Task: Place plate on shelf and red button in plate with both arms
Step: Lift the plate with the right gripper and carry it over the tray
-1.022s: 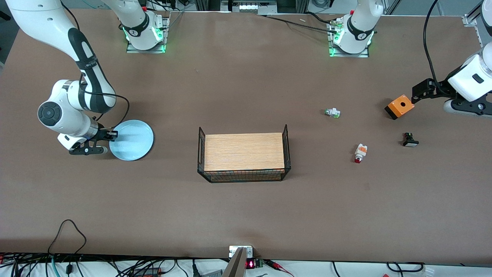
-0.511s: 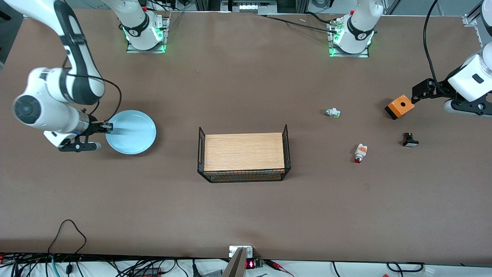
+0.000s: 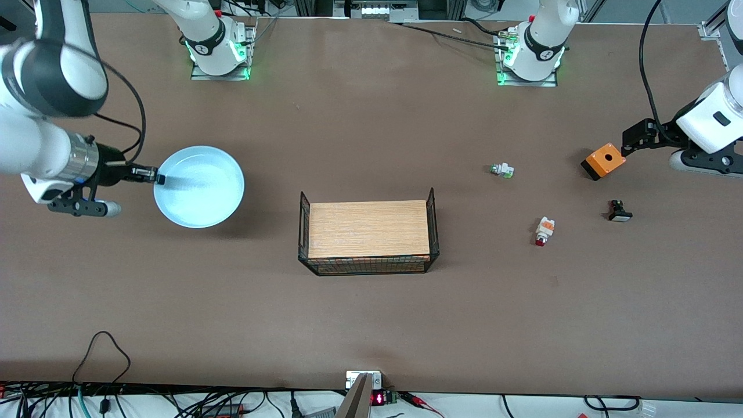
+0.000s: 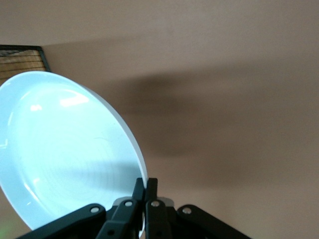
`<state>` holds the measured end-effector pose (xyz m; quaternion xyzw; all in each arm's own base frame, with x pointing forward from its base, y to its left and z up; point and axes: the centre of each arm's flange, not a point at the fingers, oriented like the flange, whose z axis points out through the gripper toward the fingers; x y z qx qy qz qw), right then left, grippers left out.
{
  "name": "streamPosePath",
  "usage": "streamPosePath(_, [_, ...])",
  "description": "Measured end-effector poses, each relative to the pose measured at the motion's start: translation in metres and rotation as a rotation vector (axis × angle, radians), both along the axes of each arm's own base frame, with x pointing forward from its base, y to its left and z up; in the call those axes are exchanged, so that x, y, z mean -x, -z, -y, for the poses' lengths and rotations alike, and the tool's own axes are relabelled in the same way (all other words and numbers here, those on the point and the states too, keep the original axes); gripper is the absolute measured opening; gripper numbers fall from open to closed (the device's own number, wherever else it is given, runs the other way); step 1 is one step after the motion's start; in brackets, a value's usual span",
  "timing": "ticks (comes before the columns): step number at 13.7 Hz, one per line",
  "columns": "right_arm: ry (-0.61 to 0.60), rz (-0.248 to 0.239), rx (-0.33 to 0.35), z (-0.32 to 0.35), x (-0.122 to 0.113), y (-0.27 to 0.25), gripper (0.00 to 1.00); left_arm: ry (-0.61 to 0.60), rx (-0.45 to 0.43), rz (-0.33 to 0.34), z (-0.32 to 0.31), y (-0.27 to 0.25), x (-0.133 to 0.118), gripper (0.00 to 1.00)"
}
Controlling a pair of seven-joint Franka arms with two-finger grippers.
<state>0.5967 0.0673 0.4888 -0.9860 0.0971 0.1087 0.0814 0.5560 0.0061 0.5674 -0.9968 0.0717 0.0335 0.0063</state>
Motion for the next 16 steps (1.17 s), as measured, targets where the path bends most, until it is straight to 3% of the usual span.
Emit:
streamPosePath(6, [0.235, -0.055, 0.007, -0.150, 0.023, -0.042, 0.03, 0.000, 0.000, 0.000, 0.000, 0.000, 0.000, 1.00])
streamPosePath(13, [0.486, -0.006, -0.014, -0.291, 0.019, 0.014, 0.03, 0.000, 0.000, 0.000, 0.000, 0.000, 0.000, 1.00])
streamPosePath(16, [0.518, -0.012, -0.003, -0.314, 0.020, 0.042, 0.03, 0.000, 0.000, 0.000, 0.000, 0.000, 0.000, 1.00])
